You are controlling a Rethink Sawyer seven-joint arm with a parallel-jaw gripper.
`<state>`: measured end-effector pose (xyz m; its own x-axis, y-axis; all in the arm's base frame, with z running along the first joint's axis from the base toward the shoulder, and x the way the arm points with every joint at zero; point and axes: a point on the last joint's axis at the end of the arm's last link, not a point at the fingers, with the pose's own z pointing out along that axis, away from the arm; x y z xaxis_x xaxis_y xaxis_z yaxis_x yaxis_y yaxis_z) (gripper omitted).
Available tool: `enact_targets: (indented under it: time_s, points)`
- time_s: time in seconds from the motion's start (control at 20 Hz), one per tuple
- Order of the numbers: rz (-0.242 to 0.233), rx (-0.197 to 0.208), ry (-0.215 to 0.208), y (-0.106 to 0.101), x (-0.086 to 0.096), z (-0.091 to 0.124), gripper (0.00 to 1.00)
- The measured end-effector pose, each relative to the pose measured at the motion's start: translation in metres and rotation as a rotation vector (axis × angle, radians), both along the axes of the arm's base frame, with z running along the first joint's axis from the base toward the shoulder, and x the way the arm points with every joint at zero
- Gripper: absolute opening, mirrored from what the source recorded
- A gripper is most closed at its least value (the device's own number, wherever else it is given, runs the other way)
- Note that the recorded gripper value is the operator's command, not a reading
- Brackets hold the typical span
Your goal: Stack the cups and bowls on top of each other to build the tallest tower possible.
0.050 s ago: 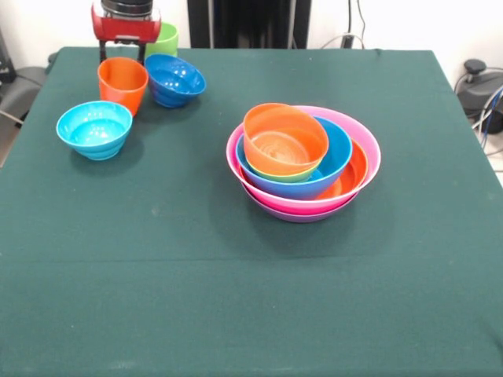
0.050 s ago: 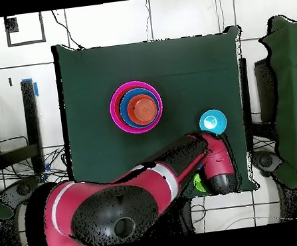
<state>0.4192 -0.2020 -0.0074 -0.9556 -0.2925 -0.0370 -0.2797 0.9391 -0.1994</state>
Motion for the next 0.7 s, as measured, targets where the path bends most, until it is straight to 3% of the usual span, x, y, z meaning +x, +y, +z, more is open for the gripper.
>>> enact_targets:
  time_s: [0.3, 0.7]
  points:
    - [0.012, -0.013, 0.024, 0.019, 0.008, 0.007, 1.0]
    - [-0.075, 0.02, 0.04, 0.036, 0.013, 0.015, 1.0]
